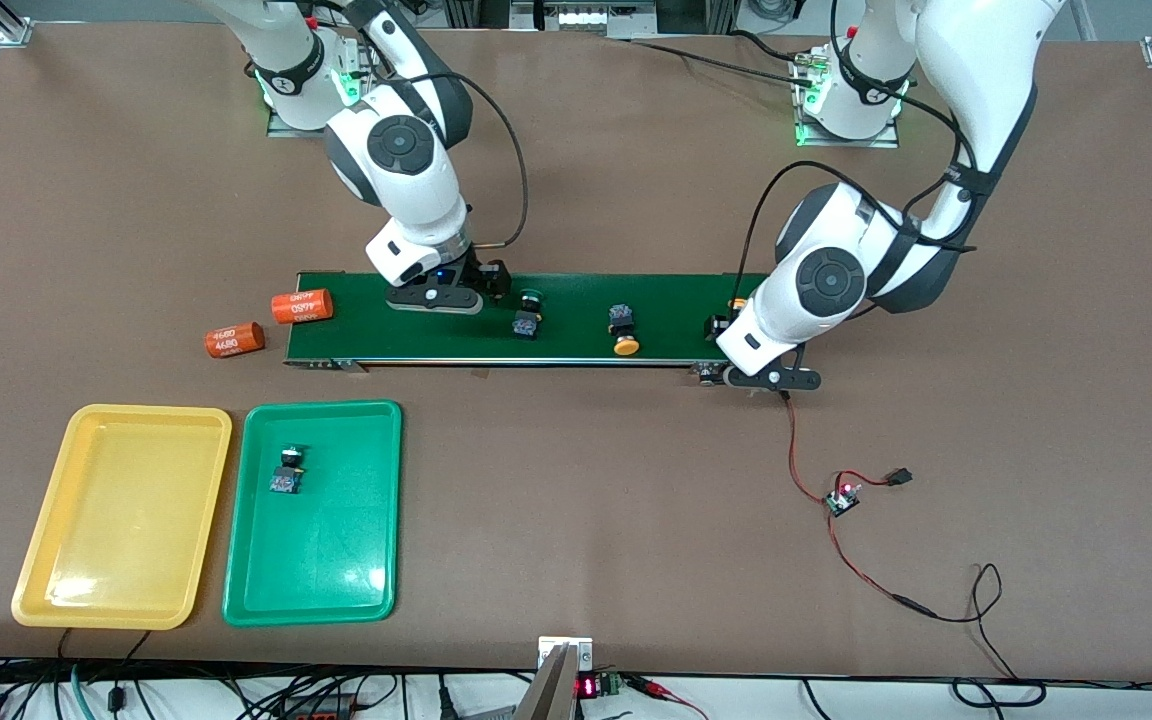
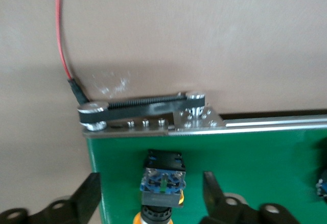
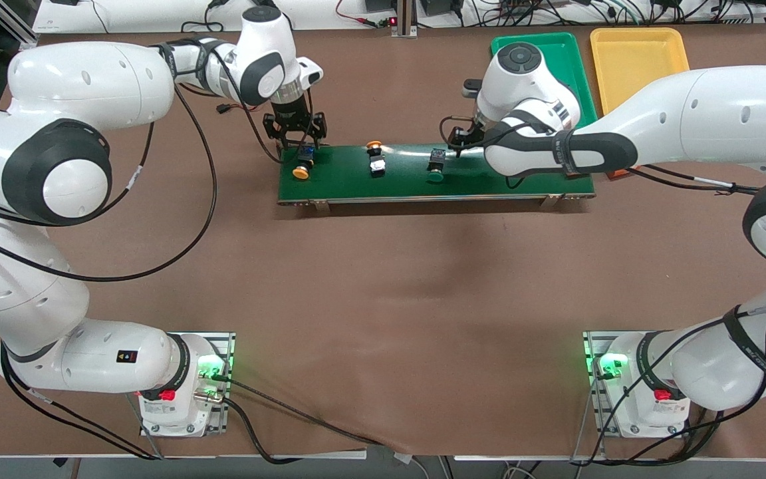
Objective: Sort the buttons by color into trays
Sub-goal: 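Grasp a green-cap button with the right gripper while the left places another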
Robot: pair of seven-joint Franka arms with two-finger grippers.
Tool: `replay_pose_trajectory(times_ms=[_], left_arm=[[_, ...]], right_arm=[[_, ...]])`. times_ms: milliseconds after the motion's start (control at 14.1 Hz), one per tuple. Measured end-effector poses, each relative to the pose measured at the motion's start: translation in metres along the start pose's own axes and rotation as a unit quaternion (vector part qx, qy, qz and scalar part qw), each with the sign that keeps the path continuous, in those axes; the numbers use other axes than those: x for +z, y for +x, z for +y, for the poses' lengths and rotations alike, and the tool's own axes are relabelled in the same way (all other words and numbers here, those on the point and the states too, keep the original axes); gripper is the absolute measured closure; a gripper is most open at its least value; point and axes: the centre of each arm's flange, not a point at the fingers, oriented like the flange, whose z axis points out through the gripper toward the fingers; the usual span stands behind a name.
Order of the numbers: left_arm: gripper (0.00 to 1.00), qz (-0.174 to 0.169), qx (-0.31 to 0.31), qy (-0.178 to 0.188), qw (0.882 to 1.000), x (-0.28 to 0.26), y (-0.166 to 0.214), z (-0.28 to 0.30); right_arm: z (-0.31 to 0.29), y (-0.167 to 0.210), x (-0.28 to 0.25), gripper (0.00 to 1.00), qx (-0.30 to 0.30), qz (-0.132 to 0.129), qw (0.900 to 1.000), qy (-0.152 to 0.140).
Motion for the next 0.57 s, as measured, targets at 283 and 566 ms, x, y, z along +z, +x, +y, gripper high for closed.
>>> replay_pose_trajectory(times_ms=[283,566], left_arm=[[0.00,0.022,-0.011,0.014,1.000,-0.076,0.010,-0.024],[0.00,0.030,0.012,0.038,0.999,-0.129,0.005,-0.071]], right_arm=[[-0.011,-0.002,0.010,0.00,-0.007,-0.004,1.000,-0.002],[-0.020,0.000,0.024,0.00,-0.011,-0.010,1.000,-0.004]])
